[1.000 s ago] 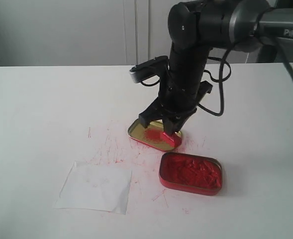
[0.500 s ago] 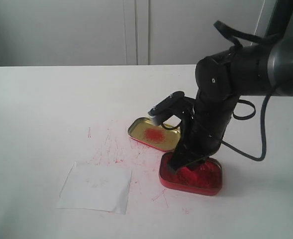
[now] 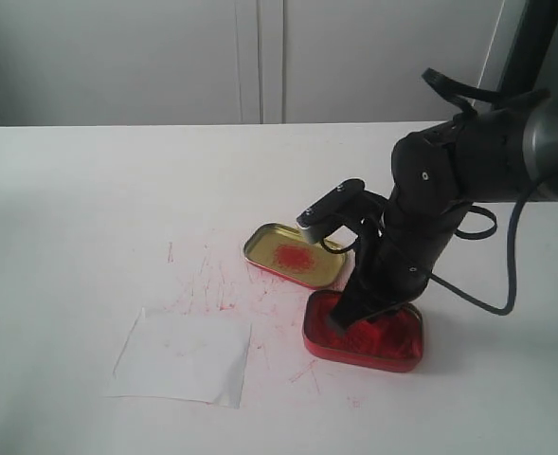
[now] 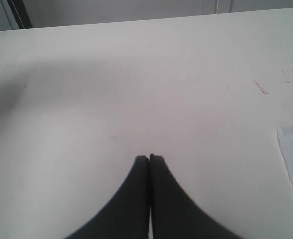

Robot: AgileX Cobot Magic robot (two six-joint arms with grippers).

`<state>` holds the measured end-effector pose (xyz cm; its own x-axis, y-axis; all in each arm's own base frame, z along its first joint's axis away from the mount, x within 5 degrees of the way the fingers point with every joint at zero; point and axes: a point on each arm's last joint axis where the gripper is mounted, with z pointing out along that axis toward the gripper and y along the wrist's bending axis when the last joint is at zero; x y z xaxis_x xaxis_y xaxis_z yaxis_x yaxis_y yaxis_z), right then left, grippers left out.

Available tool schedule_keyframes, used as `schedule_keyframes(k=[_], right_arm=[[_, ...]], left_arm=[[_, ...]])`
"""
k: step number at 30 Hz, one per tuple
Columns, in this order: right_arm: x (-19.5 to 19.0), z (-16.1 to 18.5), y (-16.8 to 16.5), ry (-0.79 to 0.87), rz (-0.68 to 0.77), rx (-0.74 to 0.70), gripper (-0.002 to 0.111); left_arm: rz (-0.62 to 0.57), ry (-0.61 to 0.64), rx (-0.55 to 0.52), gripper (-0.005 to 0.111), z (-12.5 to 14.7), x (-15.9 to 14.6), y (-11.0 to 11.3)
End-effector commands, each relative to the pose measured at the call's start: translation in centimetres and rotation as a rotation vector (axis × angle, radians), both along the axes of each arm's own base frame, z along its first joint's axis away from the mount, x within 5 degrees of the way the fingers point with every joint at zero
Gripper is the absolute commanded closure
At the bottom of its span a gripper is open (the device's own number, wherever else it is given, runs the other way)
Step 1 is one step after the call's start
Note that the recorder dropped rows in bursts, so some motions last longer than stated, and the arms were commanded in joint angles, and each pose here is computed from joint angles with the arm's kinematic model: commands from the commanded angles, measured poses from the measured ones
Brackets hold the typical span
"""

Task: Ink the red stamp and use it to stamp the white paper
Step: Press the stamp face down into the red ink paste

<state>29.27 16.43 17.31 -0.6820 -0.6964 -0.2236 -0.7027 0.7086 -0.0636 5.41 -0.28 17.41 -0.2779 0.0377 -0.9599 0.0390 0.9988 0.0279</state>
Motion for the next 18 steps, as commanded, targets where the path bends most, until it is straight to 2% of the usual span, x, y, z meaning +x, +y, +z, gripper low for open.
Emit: schedule_keyframes(k=[1,6,18], right_arm=[[0.1,0.2,-0.2,-0.022,0.002,0.01,0.108],[0.2,-0.3,-0.1,-0.009,0.002,0.003,0.108],[0.1,-3.9,-0.2,0.115,0.002,-0.066,0.108]], left_arm=[[-0.002,-0.004,0.0,0.107,0.0,0.0,0.0],[-0.002,-0.004,0.0,0.107,0.0,0.0,0.0],[-0.002,-0.004,0.0,0.107,0.0,0.0,0.0]])
